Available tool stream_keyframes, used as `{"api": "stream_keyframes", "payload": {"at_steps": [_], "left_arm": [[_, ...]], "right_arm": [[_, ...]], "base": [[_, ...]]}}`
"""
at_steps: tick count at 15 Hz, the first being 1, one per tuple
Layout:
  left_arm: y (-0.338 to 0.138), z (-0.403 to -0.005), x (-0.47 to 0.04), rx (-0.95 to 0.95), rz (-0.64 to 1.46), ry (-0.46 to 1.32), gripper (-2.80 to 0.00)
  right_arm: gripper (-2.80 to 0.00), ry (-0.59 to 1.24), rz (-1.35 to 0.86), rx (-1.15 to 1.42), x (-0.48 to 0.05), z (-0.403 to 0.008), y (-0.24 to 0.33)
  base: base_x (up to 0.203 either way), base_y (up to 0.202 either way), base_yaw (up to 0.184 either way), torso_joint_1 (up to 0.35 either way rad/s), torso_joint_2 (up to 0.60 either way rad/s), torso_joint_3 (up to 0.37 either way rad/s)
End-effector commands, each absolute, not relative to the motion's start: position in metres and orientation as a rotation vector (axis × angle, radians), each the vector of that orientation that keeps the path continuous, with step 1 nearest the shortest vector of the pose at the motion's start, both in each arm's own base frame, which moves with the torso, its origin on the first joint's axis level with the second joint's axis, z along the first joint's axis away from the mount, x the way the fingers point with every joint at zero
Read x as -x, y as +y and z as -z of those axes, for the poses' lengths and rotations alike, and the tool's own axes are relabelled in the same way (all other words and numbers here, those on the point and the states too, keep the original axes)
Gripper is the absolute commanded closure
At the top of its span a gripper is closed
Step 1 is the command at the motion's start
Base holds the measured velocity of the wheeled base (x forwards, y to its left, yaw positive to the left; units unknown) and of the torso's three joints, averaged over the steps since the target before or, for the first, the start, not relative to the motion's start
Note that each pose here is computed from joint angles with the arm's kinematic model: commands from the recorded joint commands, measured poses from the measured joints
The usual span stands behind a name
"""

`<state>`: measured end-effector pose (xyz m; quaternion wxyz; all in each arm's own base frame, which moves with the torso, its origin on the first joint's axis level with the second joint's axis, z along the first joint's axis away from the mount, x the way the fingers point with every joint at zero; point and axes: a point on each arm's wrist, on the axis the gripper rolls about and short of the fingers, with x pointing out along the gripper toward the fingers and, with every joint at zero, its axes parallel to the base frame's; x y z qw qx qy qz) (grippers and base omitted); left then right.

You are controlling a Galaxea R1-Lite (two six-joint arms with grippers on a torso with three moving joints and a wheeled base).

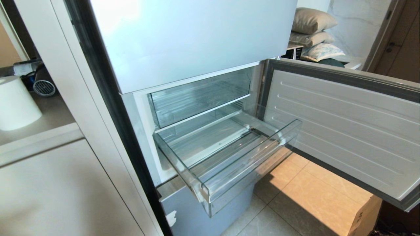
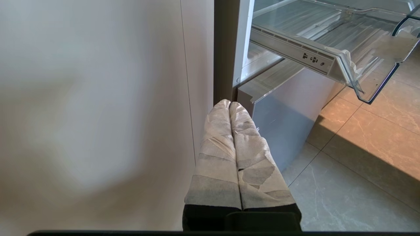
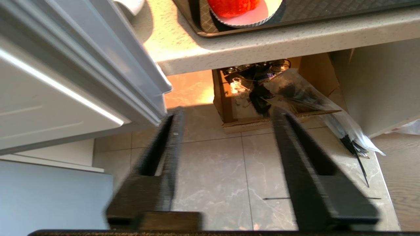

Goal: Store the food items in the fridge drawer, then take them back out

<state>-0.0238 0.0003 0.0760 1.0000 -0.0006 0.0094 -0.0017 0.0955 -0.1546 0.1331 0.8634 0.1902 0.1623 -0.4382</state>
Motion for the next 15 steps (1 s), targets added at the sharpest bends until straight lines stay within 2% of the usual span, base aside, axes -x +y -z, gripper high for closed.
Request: {"api": "stream_keyframes", "payload": {"at_steps": [1,9,15], "left_arm": [[0.0,-0.076,0.024,0.001,0.003,0.018,0.0],[0.0,-0.076,0.024,0.001,0.003,0.018,0.0],[0.0,-0.076,0.024,0.001,0.003,0.018,0.0]], "right_arm": [[-2.8,0.382,0.929,-0.416,-0.101,-0.125,-0.169],[-2.8,0.323,0.907,-0.344,-0.146,-0.123,-0.249],[-2.8,0.308,0.839,-0.307,-0.168,-0.115,-0.282]], "base": [[0.0,0.0,0.0,0.0,0.0,0.0],[0.0,0.0,0.0,0.0,0.0,0.0],[0.0,0.0,0.0,0.0,0.0,0.0]]}}
